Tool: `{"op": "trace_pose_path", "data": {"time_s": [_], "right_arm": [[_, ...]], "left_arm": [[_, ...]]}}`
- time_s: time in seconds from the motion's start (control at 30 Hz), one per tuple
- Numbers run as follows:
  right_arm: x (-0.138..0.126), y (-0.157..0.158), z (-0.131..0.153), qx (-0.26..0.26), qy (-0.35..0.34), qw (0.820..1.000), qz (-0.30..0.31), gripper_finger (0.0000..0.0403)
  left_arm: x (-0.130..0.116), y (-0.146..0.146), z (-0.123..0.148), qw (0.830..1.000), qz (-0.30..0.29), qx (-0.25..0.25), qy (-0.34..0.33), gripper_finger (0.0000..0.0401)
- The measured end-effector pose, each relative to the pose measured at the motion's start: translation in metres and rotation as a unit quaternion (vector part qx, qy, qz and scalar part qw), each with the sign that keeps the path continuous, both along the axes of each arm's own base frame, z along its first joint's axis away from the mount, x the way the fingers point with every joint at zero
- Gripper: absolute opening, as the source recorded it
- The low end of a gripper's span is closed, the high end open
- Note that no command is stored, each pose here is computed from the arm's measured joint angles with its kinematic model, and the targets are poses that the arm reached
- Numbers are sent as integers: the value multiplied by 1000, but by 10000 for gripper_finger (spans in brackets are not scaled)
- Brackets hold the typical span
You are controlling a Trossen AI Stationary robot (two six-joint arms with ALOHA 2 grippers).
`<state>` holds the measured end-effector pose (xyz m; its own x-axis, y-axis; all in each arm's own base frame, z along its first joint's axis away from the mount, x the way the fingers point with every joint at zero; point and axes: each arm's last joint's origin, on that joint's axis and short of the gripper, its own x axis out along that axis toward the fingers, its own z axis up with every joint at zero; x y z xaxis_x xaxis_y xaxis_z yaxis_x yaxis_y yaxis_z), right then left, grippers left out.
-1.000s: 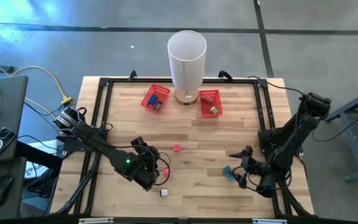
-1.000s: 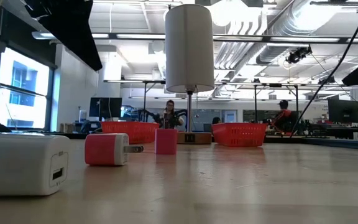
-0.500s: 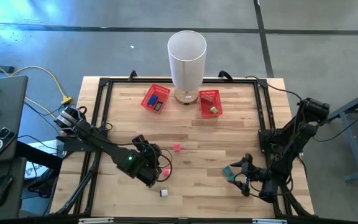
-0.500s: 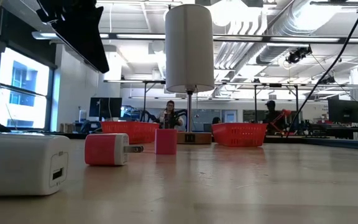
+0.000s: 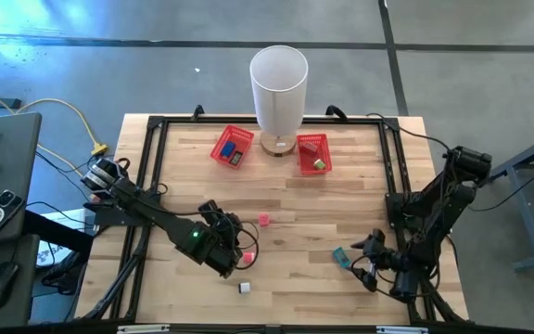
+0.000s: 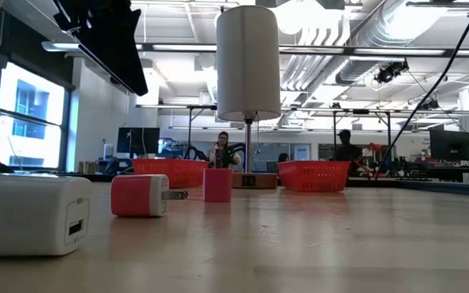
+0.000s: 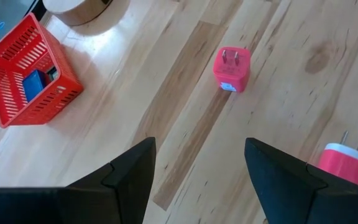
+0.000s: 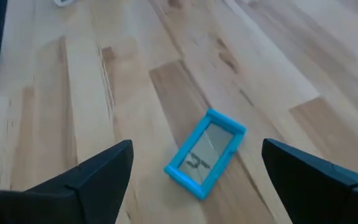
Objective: Sort adapters and digital timers
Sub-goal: Put the light blue digital timer into the left red bin
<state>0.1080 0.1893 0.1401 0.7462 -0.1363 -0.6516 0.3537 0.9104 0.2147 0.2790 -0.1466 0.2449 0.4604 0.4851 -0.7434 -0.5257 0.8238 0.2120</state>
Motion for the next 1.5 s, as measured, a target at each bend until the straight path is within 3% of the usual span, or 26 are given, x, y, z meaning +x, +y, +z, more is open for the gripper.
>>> {"op": "trace_pose_path", "data": {"time_s": [0.93, 1.23, 1.5], "right_arm": [[24, 24, -52, -30, 46, 997, -49, 344], [24, 21, -74, -54, 3, 994, -97, 344], [16, 26, -78, -59, -47, 994, -81, 344]], "left_arm": [[4, 5, 0, 1000, 1, -1, -3, 236], [5, 5, 0, 1000, 2, -1, -4, 236], [5, 4, 0, 1000, 2, -5, -6, 236]]}}
